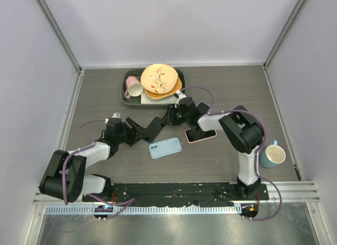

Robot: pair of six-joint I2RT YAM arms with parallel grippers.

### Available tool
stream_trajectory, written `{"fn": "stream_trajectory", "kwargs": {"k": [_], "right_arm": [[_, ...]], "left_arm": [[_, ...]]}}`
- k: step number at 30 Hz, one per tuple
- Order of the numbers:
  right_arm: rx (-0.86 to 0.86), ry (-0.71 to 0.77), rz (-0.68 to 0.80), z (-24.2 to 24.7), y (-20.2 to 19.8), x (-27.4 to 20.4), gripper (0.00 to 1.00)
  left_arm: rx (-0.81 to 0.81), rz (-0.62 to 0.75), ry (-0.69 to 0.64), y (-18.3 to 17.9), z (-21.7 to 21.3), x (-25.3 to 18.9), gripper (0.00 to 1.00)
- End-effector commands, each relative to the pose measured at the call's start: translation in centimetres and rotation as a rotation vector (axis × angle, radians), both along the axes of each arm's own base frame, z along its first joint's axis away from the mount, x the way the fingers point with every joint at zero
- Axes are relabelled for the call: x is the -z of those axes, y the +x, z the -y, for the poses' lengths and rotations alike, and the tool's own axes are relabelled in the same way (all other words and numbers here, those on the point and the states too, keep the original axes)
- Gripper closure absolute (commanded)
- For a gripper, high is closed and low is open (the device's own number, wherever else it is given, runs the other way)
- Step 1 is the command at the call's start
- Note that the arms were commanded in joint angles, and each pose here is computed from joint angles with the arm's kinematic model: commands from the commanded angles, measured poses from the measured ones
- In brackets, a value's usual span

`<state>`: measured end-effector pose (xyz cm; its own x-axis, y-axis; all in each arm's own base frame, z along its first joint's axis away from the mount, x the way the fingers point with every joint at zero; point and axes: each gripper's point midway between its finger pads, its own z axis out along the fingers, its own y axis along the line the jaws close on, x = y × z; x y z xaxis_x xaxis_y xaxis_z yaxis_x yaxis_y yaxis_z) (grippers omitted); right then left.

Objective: Put the phone into the phone case

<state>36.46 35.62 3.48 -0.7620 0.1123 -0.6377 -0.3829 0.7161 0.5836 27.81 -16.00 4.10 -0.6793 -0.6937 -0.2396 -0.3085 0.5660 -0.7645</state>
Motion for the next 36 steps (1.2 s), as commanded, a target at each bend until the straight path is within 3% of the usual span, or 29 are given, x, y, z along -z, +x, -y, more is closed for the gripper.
{"fn": "stream_trajectory", "kwargs": {"k": [1,7,13,20,36], "right_arm": [[-0.189,0.163,-0.073,-3.3,-5.4,-4.7,0.58],[-0.198,0.201,-0.09,-3.6,-5.8,-5.2,0.59],[-0.211,0.219,-0.092,-3.4,-6.3,-5.5,0.63],[-0.149,0.117,-0.055,-1.8,-5.5,-4.9,0.48],[-0.159,0.082,-0.091,-1.7,-5.0,-2.3,0.46]], "left_arm": [[-0.033,0.057,0.137,2.3,-1.7,-0.6,0.32],[0.103,0.078,0.144,4.3,0.2,-0.9,0.34],[0.109,0.073,0.219,5.2,-0.5,-1.1,0.34],[0.07,-0.045,0.427,2.6,-4.6,0.1,0.28],[0.079,-0.119,0.277,-1.3,-4.4,3.4,0.29]]}}
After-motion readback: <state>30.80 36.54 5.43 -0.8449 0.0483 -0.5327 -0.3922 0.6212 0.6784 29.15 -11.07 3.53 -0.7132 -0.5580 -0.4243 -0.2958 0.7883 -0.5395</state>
